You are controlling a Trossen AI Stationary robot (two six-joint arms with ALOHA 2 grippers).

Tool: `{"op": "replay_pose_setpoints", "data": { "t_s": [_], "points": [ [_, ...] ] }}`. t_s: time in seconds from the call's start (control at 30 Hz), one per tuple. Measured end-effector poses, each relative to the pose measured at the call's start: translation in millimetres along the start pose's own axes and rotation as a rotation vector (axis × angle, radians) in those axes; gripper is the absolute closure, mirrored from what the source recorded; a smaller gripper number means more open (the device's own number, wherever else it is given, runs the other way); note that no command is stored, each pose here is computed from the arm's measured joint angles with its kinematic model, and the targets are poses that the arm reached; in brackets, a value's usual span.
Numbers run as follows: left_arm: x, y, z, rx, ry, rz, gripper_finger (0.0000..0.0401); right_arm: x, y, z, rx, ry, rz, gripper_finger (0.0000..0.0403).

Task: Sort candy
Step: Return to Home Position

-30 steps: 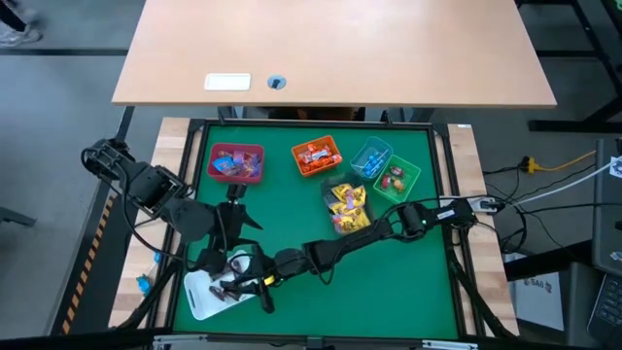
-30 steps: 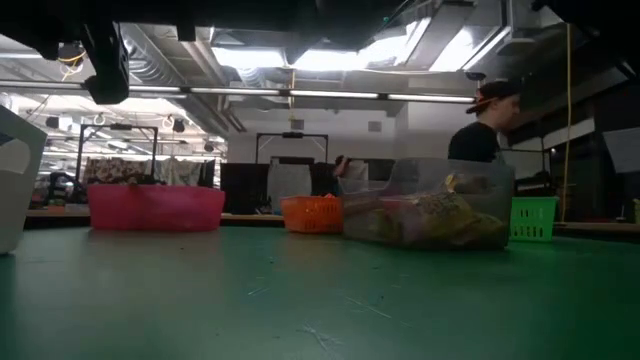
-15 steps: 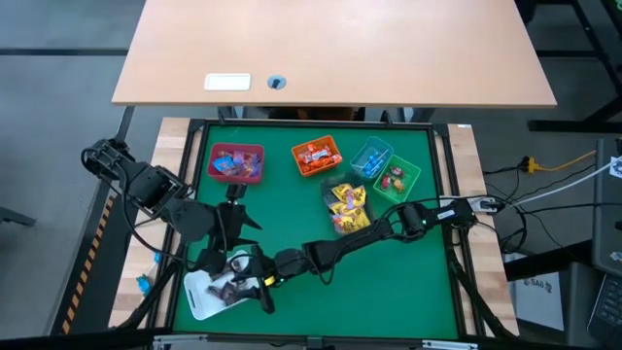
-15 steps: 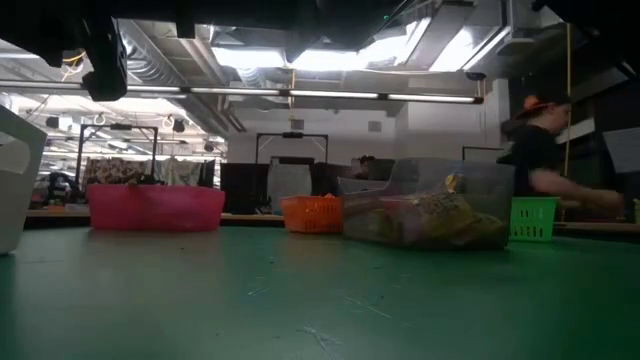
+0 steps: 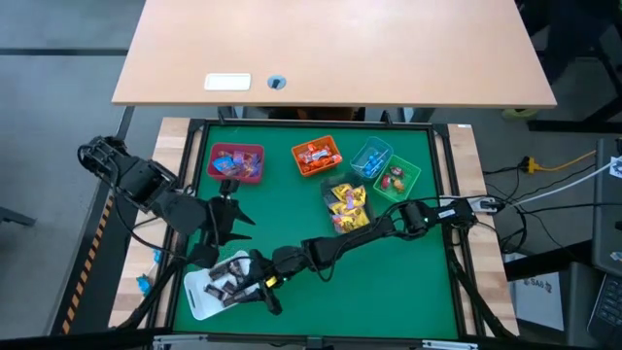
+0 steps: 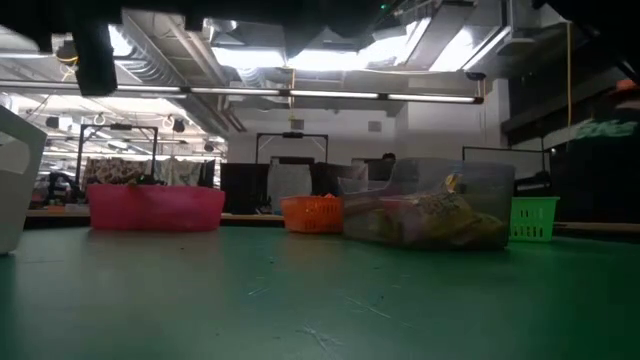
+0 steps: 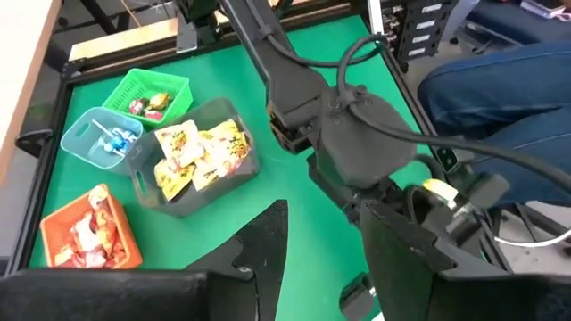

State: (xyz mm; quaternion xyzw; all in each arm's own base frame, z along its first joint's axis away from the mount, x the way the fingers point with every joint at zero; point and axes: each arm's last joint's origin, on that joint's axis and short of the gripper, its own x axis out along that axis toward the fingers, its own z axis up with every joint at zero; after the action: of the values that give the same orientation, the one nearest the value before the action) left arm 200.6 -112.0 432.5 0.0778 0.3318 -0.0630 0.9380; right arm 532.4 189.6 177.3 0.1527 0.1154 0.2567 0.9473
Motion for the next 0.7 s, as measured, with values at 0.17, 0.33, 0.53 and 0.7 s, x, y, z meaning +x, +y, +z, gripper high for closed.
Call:
{"op": "replay_pose_setpoints", "data": {
  "t_s": [0.17,0.33,0.53,0.7],
  "points": [
    [-19,7,-3,-0.015,-0.045,-0.009,0.0269,-9,1,21,-0.003,0.017,0.111,0.0327],
    [-40,11,-9,-0.018,-0.091,-0.034,0.0269,-21,2,40,-0.007,0.080,0.170,0.0393],
    [-60,16,-17,-0.017,-0.130,0.009,0.0269,-46,8,70,-0.041,0.180,0.114,0.0395],
    [-66,18,-20,-0.011,-0.144,0.050,0.0269,-80,24,103,-0.095,0.267,0.076,0.0395]
  ]
}}
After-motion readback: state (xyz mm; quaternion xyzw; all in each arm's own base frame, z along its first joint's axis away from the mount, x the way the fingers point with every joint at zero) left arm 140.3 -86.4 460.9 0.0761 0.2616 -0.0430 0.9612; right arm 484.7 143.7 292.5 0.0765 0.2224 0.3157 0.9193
